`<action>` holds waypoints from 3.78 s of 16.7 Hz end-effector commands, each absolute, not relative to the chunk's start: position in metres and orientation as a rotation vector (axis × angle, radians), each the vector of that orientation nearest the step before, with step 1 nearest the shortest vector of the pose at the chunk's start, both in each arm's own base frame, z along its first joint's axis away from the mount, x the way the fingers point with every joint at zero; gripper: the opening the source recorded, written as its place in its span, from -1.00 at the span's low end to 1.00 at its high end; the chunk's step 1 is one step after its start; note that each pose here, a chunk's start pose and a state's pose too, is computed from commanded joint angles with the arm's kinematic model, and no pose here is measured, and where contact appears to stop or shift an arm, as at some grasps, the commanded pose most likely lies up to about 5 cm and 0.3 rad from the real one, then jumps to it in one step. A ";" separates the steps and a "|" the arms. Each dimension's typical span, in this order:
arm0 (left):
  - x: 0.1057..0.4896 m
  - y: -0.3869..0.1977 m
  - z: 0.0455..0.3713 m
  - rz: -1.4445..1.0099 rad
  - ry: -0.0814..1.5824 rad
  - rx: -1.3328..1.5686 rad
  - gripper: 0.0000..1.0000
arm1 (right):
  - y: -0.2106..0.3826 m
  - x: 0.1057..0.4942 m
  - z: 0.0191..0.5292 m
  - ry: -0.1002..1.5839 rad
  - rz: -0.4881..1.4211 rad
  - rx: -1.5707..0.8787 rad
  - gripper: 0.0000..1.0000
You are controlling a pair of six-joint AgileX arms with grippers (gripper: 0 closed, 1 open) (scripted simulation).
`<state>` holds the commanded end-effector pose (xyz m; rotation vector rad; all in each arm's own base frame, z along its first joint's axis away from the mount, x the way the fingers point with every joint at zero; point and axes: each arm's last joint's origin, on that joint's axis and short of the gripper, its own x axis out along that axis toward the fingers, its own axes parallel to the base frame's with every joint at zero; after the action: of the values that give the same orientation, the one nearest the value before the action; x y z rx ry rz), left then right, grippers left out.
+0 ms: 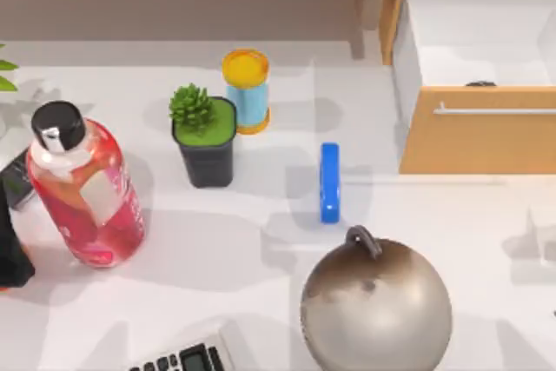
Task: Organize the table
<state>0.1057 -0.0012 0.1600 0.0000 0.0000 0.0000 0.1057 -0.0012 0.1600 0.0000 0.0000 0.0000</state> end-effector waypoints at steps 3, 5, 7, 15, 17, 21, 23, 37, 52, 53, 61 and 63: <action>0.106 -0.001 0.160 0.000 0.000 0.000 1.00 | -0.001 0.106 0.162 0.007 0.001 0.000 1.00; 0.106 -0.001 0.160 0.000 0.000 0.000 1.00 | -0.001 0.106 0.172 0.040 0.006 -0.001 1.00; 0.106 -0.001 0.160 0.000 0.000 0.000 1.00 | 0.000 0.108 0.190 0.099 0.014 -0.003 1.00; 0.106 -0.001 0.160 0.000 0.000 0.000 1.00 | 0.011 0.195 0.299 0.541 0.056 -0.029 1.00; 0.106 -0.001 0.160 0.000 0.000 0.000 1.00 | 0.017 0.241 0.312 0.687 0.069 -0.041 1.00; 0.106 -0.001 0.160 0.000 0.000 0.000 1.00 | 0.034 0.341 0.299 0.971 0.096 -0.068 1.00; 0.106 -0.001 0.160 0.000 0.000 0.000 1.00 | 0.043 0.384 0.278 1.098 0.108 -0.082 1.00; 0.106 -0.001 0.160 0.000 0.000 0.000 1.00 | 0.069 0.483 0.170 1.468 0.134 -0.123 1.00; 0.106 -0.001 0.160 0.000 0.000 0.000 1.00 | 0.069 0.485 0.140 1.468 0.134 -0.123 1.00; 0.106 -0.001 0.160 0.000 0.000 0.000 1.00 | 0.069 0.485 0.140 1.468 0.134 -0.123 1.00; 0.106 -0.001 0.160 0.000 0.000 0.000 1.00 | 0.069 0.485 0.140 1.468 0.134 -0.123 0.10; 0.106 -0.001 0.160 0.000 0.000 0.000 1.00 | 0.069 0.485 0.140 1.468 0.134 -0.123 -0.21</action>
<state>0.1057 -0.0012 0.1600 0.0000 0.0000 0.0000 0.4855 0.0692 0.1399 -0.1227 1.4675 0.1336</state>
